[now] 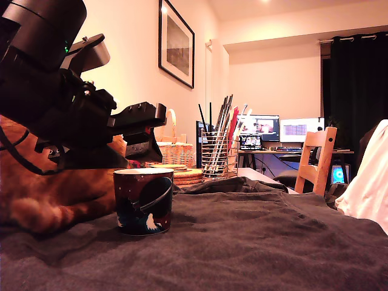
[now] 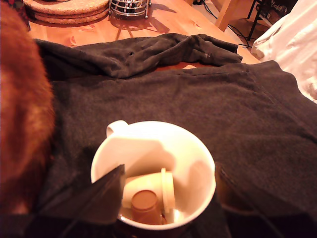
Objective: Pick up the coffee capsules on the table and drop them inside the coffee cup
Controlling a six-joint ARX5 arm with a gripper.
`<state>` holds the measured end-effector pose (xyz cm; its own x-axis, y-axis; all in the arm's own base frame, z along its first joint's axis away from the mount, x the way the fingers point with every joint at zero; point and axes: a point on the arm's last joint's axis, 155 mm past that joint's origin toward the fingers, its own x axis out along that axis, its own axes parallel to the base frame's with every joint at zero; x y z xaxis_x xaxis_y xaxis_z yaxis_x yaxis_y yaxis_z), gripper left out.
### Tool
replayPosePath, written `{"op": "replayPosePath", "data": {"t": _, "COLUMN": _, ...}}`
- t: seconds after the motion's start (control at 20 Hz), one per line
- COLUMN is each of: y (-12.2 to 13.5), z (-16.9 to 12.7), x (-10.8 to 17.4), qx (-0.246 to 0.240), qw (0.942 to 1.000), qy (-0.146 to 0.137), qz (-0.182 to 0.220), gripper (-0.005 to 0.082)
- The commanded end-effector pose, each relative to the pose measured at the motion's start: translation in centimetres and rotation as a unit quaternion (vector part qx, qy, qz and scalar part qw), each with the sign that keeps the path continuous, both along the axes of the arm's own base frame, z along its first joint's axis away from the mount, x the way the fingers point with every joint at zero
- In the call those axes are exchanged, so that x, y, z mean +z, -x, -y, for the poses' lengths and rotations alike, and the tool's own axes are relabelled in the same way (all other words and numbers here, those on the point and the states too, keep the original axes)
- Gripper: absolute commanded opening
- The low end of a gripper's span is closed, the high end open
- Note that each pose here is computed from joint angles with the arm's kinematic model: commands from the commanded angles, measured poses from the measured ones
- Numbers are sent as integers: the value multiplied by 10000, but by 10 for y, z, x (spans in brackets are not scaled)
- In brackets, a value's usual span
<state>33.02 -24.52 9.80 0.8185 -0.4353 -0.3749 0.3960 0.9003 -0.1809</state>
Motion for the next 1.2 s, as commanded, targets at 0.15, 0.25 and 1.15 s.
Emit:
{"op": "replayPosePath", "data": {"t": 0.15, "y": 1, "z": 5, "x": 3, "qx": -134, "qw": 9999, "qy": 60, "qz": 27, "gripper": 403}}
{"op": "replayPosePath", "data": {"t": 0.25, "y": 3, "z": 9, "x": 4, "qx": -235, "qw": 9997, "qy": 103, "qz": 16, "gripper": 320}}
{"op": "replayPosePath", "data": {"t": 1.15, "y": 37, "z": 35, "x": 39, "qx": -1237, "qw": 9918, "qy": 163, "qz": 269, "gripper": -24}}
